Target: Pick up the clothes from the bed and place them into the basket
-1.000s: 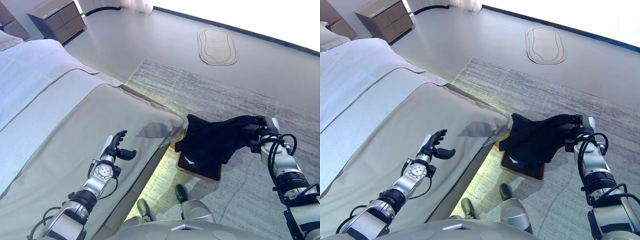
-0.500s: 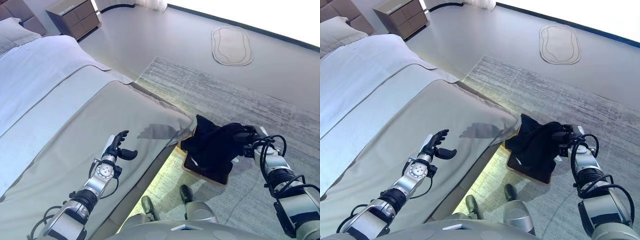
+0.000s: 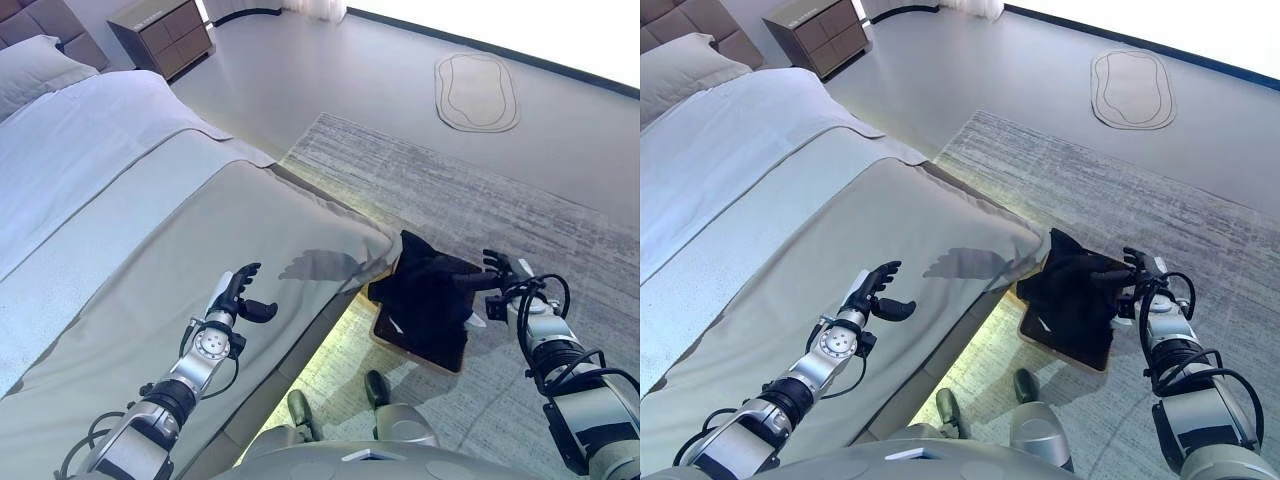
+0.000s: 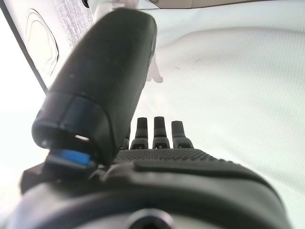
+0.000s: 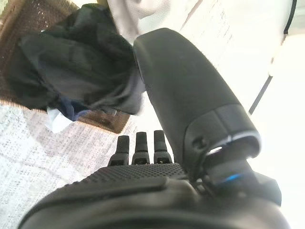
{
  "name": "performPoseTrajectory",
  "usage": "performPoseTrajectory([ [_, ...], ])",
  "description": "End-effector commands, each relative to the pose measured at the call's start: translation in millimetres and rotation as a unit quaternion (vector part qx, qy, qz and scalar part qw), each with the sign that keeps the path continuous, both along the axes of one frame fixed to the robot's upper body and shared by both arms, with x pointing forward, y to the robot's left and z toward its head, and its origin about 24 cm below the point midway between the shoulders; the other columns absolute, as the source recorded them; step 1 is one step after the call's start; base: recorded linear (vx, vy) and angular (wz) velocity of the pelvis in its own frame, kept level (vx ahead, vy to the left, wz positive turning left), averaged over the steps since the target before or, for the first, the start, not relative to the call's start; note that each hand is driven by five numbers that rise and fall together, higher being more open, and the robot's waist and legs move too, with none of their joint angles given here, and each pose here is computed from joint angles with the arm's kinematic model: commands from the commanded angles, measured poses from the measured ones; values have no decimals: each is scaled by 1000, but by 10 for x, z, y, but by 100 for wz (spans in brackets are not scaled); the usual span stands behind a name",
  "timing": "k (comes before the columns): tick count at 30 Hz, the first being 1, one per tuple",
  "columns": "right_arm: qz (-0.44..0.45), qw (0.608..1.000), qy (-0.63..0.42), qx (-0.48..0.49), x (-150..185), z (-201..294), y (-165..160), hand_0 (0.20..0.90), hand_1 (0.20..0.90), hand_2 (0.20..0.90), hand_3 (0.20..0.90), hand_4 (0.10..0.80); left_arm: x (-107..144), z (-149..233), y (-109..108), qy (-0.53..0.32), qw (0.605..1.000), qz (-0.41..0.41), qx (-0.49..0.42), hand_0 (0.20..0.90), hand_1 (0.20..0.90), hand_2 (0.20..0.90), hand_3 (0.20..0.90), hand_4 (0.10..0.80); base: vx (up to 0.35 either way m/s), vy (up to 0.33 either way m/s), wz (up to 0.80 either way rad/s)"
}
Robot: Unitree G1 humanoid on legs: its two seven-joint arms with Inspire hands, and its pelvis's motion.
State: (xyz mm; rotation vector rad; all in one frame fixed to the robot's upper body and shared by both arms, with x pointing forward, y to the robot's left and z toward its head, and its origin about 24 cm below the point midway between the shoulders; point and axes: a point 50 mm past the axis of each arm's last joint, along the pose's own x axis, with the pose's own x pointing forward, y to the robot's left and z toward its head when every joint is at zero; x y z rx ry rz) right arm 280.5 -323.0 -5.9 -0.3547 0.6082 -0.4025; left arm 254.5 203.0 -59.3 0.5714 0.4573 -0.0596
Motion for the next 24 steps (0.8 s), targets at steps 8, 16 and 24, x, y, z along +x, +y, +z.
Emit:
performPoseTrajectory([
  [8,-3,996,-66,-63,242,396,-128,900,900,900,900,800,271,311,-87,-84,996,-29,5,900,900,900,900,800,2,1,0],
  [16,108,975,-48,-188,274,360,131,900,900,900,900,800,138,137,-86,-56,998,1,-16,900,900,900,900,800,45,19,6],
  [24,182,969,-40,-164,65,-226,821,900,900,900,900,800,-211,-226,-225,4,1000,11,-21,900,900,900,900,800,36,15,21],
])
